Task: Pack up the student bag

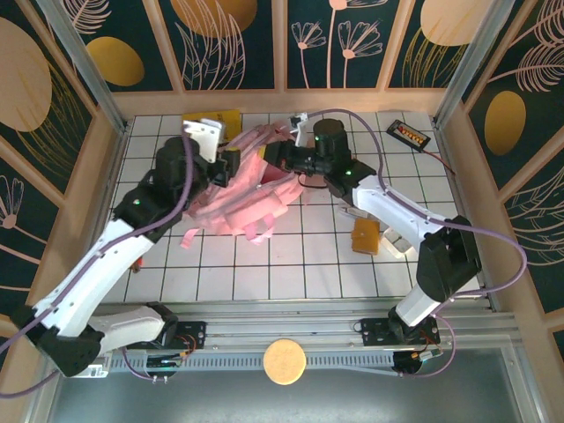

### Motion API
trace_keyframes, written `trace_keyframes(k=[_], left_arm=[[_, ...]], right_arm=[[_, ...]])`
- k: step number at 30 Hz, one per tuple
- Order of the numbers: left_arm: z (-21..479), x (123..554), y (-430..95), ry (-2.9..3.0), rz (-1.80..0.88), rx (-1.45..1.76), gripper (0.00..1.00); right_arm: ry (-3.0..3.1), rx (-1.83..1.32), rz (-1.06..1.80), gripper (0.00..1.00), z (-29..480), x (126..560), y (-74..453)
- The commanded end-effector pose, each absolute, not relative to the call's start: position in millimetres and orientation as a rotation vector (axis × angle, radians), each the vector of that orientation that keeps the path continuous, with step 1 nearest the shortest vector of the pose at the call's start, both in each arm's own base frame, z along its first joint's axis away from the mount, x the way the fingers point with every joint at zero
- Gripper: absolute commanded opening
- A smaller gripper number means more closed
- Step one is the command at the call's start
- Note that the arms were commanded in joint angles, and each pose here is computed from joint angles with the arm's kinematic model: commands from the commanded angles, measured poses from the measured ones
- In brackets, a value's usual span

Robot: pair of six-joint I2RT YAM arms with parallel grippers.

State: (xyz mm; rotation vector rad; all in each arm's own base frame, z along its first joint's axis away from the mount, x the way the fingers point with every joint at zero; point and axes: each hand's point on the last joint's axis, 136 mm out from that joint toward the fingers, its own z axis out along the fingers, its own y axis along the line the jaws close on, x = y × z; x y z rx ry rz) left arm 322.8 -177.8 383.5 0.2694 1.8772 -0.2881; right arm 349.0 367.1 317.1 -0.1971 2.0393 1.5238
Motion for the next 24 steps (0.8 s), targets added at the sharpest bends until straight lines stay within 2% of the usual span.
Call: trace_keyframes(k=[1,4,14,24], left_arm=[[381,313,-169,2.014,-0.345,0.125,0.48],[358,299,-179,2.203,-0.427,0.091,0.45],[306,271,-209,2.528,-0.605,0.079,0.45],[275,254,-208,2.671,-0.608,0.031,0.44]], right_arm=[[1.759,-0.215,1.541,0.00,392,360,370],[1.746,-0.227,1.524,0.00,395,361,378],[1.697,-0.326,1.392,0.00,390,344,396],[1.686,-0.334,1.406,0.00,378,329,401]])
